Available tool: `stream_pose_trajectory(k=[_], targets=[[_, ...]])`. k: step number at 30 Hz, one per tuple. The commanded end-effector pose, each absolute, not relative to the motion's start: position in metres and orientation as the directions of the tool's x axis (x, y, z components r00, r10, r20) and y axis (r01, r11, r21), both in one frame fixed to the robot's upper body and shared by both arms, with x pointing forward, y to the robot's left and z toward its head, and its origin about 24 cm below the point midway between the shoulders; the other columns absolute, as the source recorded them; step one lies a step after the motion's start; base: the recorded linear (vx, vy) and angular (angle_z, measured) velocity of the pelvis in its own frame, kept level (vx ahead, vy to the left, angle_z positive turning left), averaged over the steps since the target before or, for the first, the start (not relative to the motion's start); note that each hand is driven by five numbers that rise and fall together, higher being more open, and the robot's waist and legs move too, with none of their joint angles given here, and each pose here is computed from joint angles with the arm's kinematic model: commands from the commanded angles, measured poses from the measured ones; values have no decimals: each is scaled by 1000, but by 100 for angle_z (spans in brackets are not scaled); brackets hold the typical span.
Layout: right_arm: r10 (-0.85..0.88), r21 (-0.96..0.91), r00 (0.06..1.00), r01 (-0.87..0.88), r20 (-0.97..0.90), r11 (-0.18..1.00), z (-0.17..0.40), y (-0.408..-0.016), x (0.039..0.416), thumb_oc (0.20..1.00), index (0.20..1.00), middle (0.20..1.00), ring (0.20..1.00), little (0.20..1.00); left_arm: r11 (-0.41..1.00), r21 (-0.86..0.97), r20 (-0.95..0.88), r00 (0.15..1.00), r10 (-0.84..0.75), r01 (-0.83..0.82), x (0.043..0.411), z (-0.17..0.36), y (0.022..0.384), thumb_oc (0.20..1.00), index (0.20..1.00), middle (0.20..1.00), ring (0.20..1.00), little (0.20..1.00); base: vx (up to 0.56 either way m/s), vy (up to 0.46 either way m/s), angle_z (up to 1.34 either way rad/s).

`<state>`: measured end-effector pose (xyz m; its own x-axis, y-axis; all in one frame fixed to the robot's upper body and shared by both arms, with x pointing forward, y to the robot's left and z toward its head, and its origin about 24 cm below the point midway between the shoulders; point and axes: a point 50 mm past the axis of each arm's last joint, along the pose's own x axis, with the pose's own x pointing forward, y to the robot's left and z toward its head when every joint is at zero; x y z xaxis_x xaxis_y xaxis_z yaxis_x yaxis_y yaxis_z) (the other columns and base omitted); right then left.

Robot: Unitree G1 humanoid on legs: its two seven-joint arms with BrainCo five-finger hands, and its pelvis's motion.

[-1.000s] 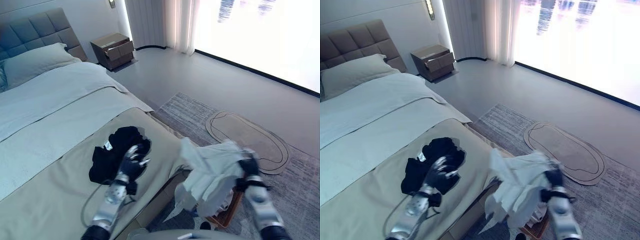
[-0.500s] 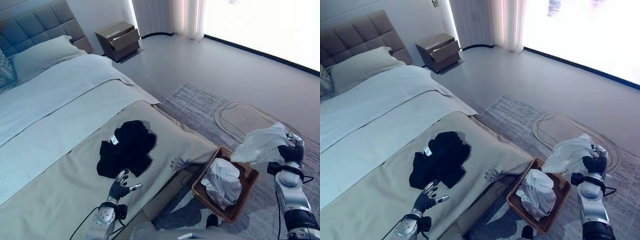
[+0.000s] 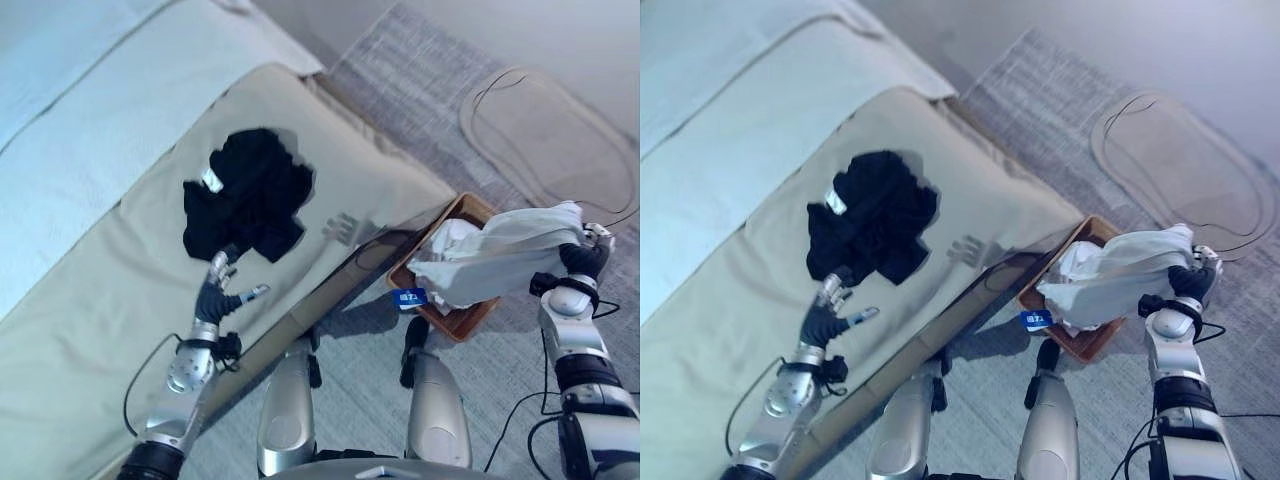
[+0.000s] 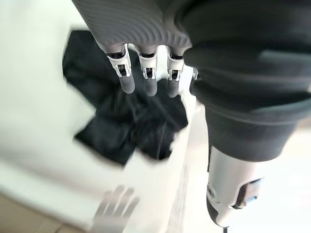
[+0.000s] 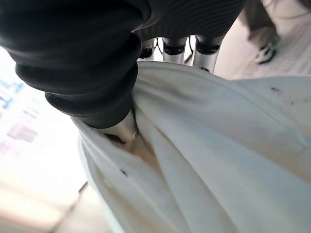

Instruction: Pick up clothes into the bucket

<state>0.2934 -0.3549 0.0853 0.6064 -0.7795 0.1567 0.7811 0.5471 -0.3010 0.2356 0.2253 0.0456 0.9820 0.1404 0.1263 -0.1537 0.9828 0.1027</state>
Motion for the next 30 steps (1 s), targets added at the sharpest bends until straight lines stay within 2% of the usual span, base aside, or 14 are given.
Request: stream_pose_trajectory(k=[1,12,20,23,25,30], targets=[[-786,-255,555,829,271,498,118,-366,296,200,200,200,200,200,977,52,240,952,189,-207,227,64,230,1000,1000,1000,1000,1000,-80,48,5],[-785,-318,547,829,291,460,141,-376,311,200,200,200,200,200,972,-53,438,870,228,-228,227,108,218,1000,1000,1000,1000,1000,-33,10,8],[-775,-329,554,824,303,461,153,-374,322,200,200,200,200,200,970,-108,467,851,241,-216,227,116,212,1000,1000,1000,1000,1000,-20,2,-7],[-739,-366,605,787,296,497,146,-362,328,200,200,200,200,200,970,-126,452,858,243,-208,228,114,209,1000,1000,1000,1000,1000,-14,5,-34],[-697,-445,673,718,248,535,129,-351,333,200,200,200,200,200,972,-124,451,861,234,-200,230,113,207,1000,1000,1000,1000,1000,-14,10,60],[-664,-528,723,646,191,551,119,-341,342,200,200,200,200,200,974,-127,460,859,224,-186,233,115,205,1000,1000,1000,1000,1000,-10,9,-4]])
